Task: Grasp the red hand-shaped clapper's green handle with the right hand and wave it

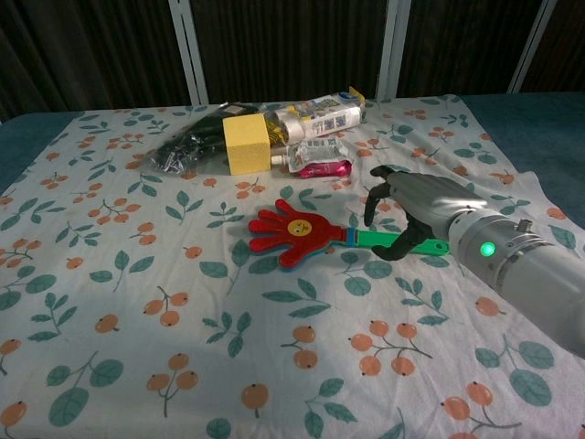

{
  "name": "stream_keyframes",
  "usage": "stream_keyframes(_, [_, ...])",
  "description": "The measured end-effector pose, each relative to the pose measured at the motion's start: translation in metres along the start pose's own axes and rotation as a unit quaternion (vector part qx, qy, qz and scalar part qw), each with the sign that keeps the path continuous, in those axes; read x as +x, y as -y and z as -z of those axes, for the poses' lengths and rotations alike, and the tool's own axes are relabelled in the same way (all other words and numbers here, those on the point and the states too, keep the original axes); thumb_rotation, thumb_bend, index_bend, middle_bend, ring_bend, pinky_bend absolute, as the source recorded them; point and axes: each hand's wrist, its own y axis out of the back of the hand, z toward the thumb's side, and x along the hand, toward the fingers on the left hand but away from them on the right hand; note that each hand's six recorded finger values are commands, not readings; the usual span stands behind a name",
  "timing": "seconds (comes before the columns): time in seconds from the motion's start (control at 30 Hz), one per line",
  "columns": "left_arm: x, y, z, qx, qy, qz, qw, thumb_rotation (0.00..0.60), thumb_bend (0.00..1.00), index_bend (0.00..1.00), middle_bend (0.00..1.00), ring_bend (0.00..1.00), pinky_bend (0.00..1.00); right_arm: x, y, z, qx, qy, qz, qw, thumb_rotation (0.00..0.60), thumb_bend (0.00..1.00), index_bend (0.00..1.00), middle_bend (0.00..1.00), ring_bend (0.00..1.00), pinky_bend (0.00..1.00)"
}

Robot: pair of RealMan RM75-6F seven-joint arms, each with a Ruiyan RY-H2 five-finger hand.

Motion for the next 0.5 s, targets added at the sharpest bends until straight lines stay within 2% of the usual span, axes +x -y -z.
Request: stream_keyframes(0.5, [-0.0008, 0.0003, -0.0010, -0.003, 0.005, 0.004, 1.0000, 0.600, 0.41, 0.00, 0.00, 0.00, 0.09, -0.0015, 0.0065, 0.0023, -0.005, 0.003, -0.003, 1.0000, 0.600, 0.40, 0.56, 0.04, 0.00, 0.00])
